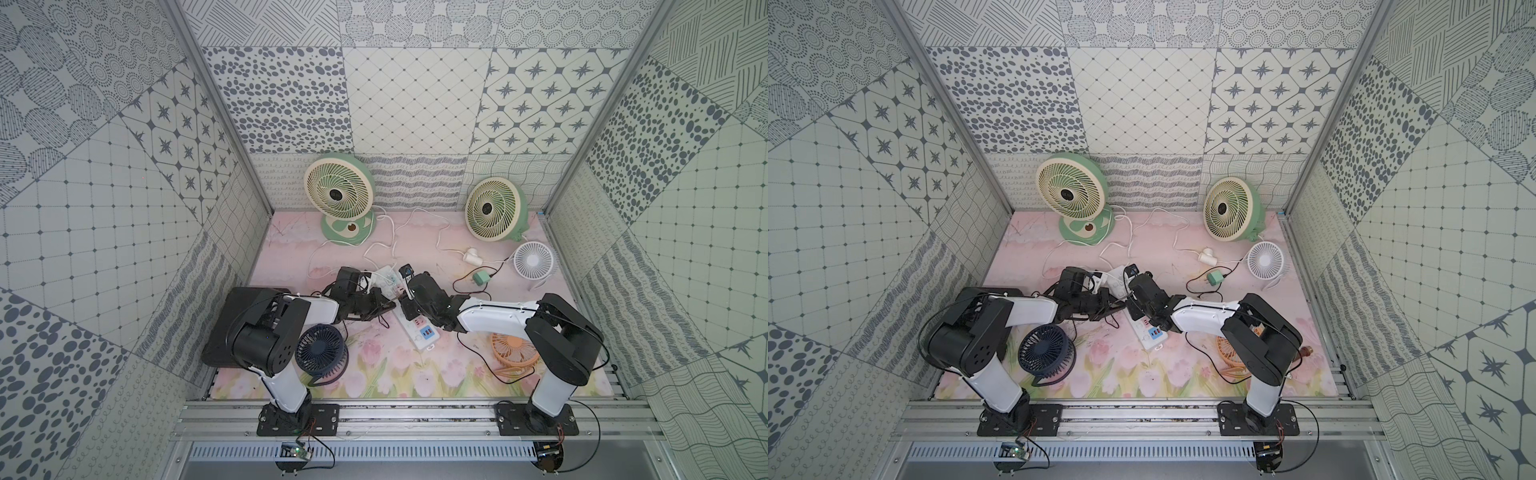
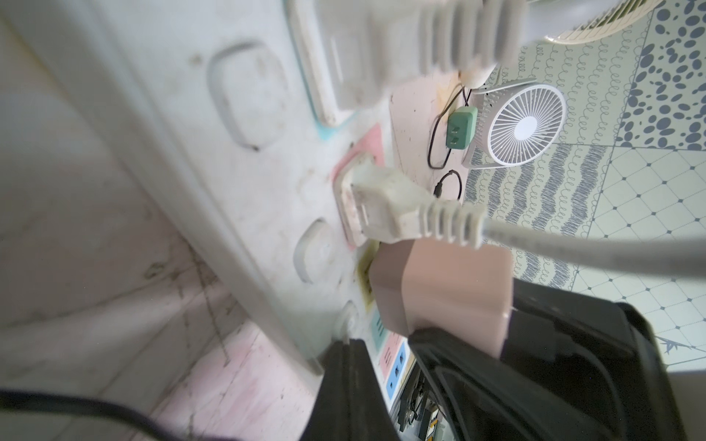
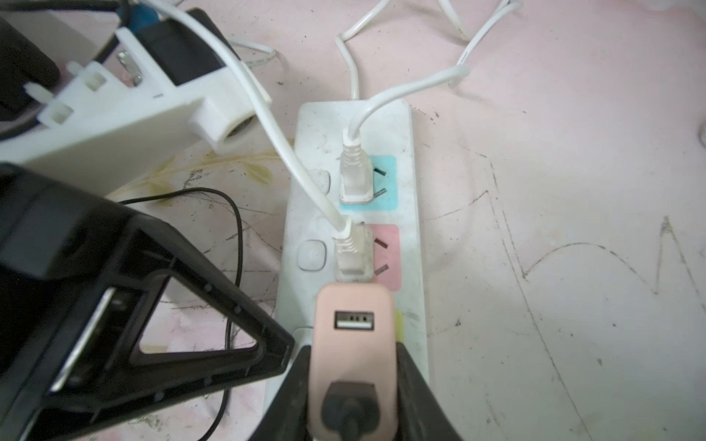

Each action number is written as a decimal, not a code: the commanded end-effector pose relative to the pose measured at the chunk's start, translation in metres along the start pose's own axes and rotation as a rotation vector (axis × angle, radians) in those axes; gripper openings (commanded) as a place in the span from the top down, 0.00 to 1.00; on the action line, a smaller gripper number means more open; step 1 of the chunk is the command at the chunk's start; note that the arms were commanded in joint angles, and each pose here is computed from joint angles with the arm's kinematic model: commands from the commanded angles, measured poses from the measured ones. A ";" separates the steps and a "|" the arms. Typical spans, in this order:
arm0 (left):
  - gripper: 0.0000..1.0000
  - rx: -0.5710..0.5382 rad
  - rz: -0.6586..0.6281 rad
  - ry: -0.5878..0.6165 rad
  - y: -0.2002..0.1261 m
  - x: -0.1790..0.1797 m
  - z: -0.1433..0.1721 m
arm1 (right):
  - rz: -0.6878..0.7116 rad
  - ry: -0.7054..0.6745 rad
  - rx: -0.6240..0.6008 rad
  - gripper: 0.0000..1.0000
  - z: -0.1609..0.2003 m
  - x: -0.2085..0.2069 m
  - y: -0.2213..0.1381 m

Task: Unplug the desk fan from the power strip
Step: Remove the plug from the socket, then place the plug at the center of the board, then remove the plug from the socket.

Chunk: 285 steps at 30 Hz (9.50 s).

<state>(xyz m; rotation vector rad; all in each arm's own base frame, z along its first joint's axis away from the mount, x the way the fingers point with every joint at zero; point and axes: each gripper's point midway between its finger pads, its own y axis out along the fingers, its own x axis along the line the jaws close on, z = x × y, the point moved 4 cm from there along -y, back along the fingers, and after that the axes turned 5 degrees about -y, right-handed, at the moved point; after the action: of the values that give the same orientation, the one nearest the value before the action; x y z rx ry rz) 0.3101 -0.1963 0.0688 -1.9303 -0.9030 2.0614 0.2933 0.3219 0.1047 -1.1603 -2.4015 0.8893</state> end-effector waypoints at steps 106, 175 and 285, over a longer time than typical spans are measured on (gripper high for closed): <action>1.00 -0.089 -0.114 -0.052 -0.019 0.009 -0.016 | 0.015 -0.019 -0.102 0.91 -0.033 0.001 -0.030; 1.00 -0.433 -0.171 -0.008 -0.117 -0.014 -0.034 | -0.503 -0.190 0.120 0.51 -0.019 0.111 -0.011; 1.00 -0.130 -0.094 -0.216 -0.023 0.047 -0.022 | 0.085 -0.080 -0.048 1.00 -0.069 0.036 0.049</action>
<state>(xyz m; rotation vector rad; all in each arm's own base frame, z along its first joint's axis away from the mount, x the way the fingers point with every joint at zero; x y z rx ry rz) 0.3308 -0.1571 0.0677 -1.8949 -1.0736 2.2284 0.3332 0.3876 0.1026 -1.2068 -2.3806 0.9449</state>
